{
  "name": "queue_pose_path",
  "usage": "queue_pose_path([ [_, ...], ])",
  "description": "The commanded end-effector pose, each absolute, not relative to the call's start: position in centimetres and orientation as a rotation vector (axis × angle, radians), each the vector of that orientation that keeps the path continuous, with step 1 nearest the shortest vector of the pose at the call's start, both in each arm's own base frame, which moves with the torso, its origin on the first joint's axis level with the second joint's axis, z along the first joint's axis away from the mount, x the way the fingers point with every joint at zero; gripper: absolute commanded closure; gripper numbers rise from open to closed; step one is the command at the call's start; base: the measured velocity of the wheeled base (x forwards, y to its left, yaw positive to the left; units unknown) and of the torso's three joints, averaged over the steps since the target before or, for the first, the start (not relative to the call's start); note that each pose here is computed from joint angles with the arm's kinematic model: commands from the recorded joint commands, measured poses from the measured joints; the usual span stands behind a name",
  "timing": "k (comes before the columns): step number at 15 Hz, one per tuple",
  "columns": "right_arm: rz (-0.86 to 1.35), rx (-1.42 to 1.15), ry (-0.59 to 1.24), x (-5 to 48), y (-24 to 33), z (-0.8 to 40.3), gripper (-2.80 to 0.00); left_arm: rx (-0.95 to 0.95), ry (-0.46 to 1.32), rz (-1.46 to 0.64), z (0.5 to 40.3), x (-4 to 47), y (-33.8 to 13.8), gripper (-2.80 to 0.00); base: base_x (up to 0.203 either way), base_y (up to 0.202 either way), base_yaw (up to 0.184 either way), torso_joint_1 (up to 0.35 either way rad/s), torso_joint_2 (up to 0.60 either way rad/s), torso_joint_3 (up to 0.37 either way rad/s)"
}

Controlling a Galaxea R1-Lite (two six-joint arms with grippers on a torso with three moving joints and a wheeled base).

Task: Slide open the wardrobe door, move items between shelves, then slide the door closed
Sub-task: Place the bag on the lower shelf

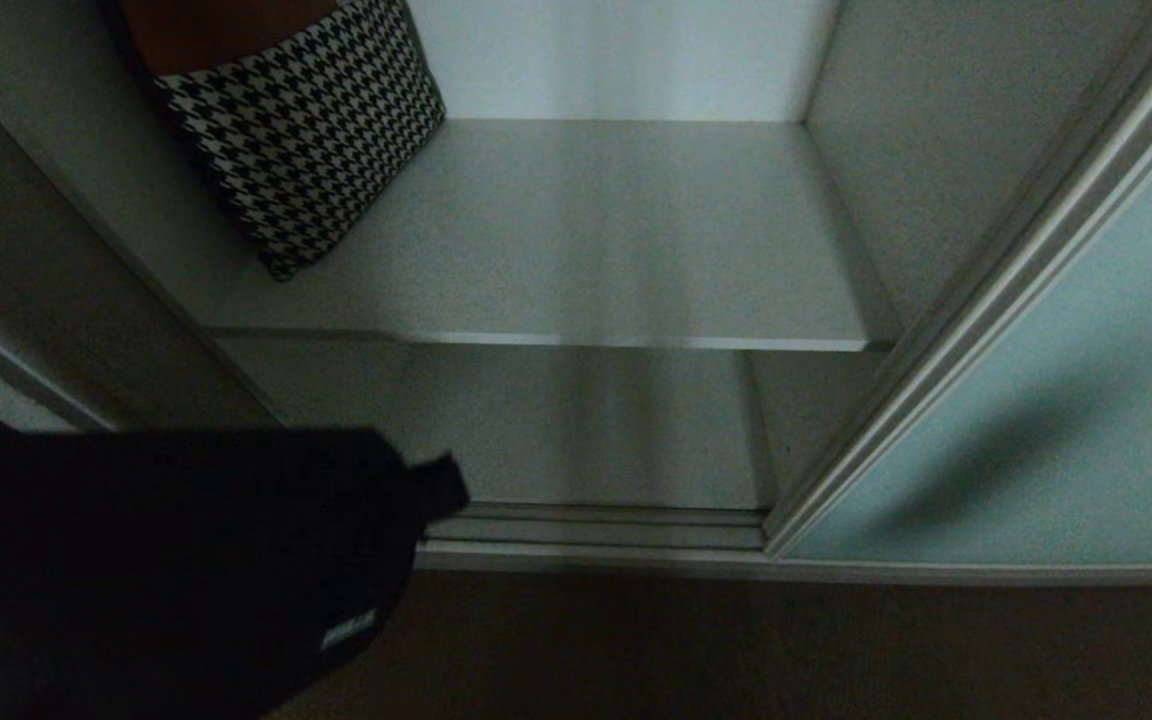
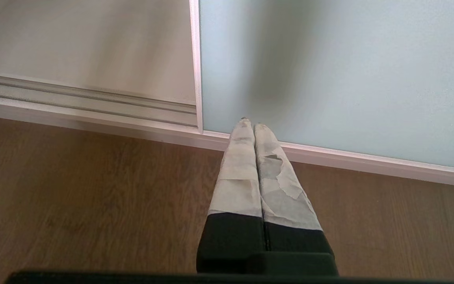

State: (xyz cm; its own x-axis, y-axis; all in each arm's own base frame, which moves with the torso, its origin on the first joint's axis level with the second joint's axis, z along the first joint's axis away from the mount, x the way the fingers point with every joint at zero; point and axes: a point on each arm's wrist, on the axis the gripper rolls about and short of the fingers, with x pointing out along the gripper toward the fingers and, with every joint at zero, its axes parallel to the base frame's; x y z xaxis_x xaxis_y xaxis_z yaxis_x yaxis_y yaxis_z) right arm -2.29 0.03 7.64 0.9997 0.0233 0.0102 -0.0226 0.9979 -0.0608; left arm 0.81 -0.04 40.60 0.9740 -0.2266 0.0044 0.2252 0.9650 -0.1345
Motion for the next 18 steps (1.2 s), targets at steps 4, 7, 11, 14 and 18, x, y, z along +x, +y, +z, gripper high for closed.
queue_pose_path([
  [4, 0.024, -0.061, -0.013, -2.3, 0.0, 7.6, 0.0, -0.142, 0.05, -0.231, 37.8, -0.8, 0.4, 0.0, 0.0, 0.0, 0.0, 0.0, 0.0, 0.0],
  [7, 0.024, -0.061, -0.012, -2.3, 0.0, 7.6, 0.0, -0.144, 0.092, -0.229, 35.9, -1.2, 0.5, 0.0, 0.0, 0.0, 0.0, 0.0, 0.0, 0.0],
  [11, 0.024, -0.061, -0.013, -2.3, 0.0, 7.6, 0.0, -0.156, 0.148, -0.16, 34.0, -0.8, 0.3, 0.0, 0.0, 0.0, 0.0, 0.0, 0.0, 0.0],
  [14, 0.024, -0.061, -0.012, -2.3, 0.0, 7.6, 0.0, -0.155, 0.215, -0.114, 33.0, 0.5, 0.0, 0.0, 0.0, 0.0, 0.0, 0.0, 0.0, 0.0],
  [18, 0.024, -0.061, -0.011, -2.3, 0.0, 7.6, 0.0, -0.141, 0.22, -0.107, 32.9, 0.8, 0.0, 0.0, 0.0, 0.0, 0.0, 0.0, 0.0, 0.0],
])
